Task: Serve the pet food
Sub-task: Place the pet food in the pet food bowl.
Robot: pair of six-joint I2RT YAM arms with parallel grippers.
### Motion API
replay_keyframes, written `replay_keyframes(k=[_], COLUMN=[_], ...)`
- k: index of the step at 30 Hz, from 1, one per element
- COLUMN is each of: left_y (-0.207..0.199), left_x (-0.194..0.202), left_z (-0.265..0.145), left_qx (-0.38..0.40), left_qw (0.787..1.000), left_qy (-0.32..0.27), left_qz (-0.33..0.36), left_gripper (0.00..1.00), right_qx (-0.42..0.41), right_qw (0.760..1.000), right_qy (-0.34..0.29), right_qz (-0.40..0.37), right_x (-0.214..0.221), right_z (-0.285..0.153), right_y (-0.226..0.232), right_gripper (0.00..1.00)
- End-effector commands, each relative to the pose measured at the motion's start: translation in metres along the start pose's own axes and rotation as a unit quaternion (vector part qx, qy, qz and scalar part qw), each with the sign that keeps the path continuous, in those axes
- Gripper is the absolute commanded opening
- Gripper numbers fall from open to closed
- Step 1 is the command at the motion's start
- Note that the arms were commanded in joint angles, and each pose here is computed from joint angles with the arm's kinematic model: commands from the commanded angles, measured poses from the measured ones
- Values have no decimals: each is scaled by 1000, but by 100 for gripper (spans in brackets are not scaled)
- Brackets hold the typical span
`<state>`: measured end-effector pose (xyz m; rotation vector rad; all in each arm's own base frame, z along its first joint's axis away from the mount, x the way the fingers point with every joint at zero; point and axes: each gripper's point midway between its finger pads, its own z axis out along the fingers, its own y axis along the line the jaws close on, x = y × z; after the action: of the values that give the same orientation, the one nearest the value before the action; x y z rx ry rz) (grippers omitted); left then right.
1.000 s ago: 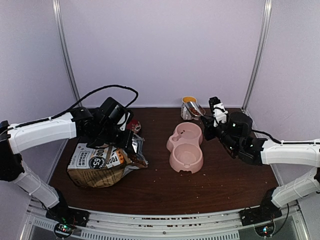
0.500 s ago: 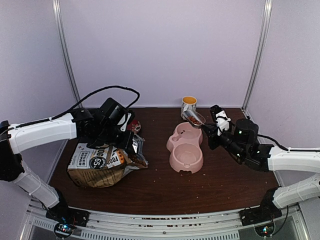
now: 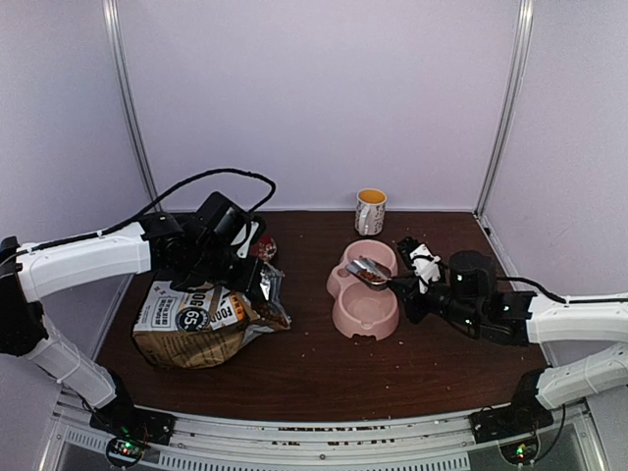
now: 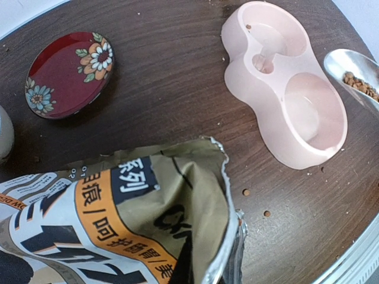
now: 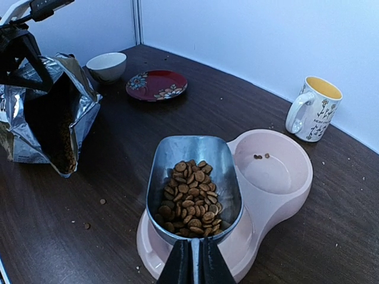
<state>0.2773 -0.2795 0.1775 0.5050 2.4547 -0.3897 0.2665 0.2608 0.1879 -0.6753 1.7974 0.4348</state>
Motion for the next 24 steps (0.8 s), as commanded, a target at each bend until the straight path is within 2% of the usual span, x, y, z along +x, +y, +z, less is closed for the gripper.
replay_keyframes(k=[1, 9, 24], left_y=[-14, -10, -14], left_x=[-51, -48, -51], left_z=[-12, -6, -8], left_qx=[26, 9, 20], left_qw=[995, 997, 996], left_qy=[-92, -79, -88], left_qz=[0, 11, 19], left_gripper=[0, 0, 0], right_qx=[-12, 6, 12], right_qw=[999, 994, 989], right_qy=[25, 100, 143], right_qz=[32, 52, 22], right_x=[12, 39, 34], right_z=[-9, -20, -25], right_y=[6, 2, -1], right_gripper=[0, 0, 0])
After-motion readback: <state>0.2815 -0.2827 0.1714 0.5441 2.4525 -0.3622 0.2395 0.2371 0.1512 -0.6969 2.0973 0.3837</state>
